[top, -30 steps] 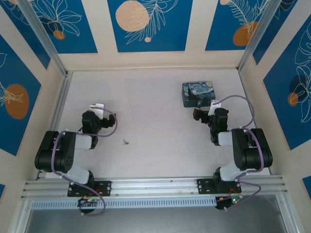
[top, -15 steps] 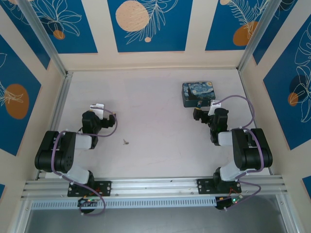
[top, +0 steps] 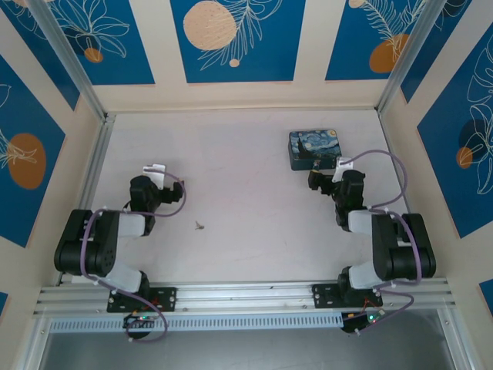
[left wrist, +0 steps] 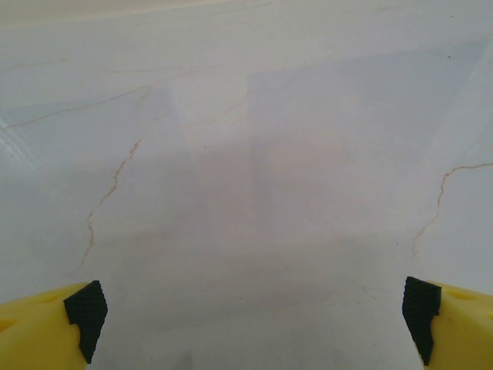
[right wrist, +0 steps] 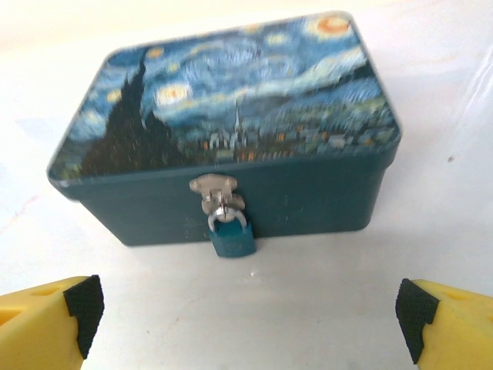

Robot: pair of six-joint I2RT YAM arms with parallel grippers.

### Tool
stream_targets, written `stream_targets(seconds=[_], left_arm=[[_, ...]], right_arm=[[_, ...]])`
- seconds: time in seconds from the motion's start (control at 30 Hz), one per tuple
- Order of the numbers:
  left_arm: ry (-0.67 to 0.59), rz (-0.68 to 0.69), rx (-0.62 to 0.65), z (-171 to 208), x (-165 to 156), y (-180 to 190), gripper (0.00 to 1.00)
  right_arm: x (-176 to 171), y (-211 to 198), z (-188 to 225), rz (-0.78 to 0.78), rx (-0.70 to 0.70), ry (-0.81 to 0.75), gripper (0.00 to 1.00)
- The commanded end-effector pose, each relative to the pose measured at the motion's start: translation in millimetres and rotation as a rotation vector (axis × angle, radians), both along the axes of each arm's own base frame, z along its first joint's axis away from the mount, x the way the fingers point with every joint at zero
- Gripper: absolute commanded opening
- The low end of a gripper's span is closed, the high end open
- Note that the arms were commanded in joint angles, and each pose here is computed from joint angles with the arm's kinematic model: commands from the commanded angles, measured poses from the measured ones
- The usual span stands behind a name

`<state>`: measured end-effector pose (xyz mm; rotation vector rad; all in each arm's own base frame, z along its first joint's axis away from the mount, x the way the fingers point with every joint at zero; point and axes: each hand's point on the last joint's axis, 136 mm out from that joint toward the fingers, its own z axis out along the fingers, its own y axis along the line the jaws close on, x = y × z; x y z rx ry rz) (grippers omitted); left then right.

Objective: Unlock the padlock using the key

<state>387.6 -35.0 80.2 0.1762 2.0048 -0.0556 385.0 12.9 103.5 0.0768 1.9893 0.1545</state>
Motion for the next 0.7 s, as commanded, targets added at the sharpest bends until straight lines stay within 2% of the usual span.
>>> stream_targets(seconds=[0.0, 0.1, 0.3, 0.4, 0.5, 0.63, 0.67], left_arm=[[-0.023, -0.009, 0.002, 30, 9, 0, 1.0], [-0.019, -0.013, 0.002, 43, 8, 0, 1.0], [-0.003, 0.009, -0.067, 87, 11, -2, 1.0], [0.047, 0.049, -0.144, 104, 15, -2, 1.0], [0.103, 0.146, -0.244, 113, 20, 3, 1.0], [0.228, 0.207, -0.4, 115, 25, -5, 1.0], [0.269, 0.195, -0.436, 114, 26, -12, 1.0]], right_arm=[[5, -15, 42, -0.091, 0.051, -0.018, 0.99], [7, -29, 59, -0.197, 0.232, 0.057, 0.99], [20, -72, 70, -0.449, 0.485, 0.25, 0.99], [43, -81, 68, -0.426, 0.629, 0.355, 0.99], [70, -81, 54, -0.401, 0.706, 0.505, 0.99], [107, -69, 28, -0.312, 0.803, 0.645, 0.83], [114, -66, 20, -0.305, 0.819, 0.672, 0.82]])
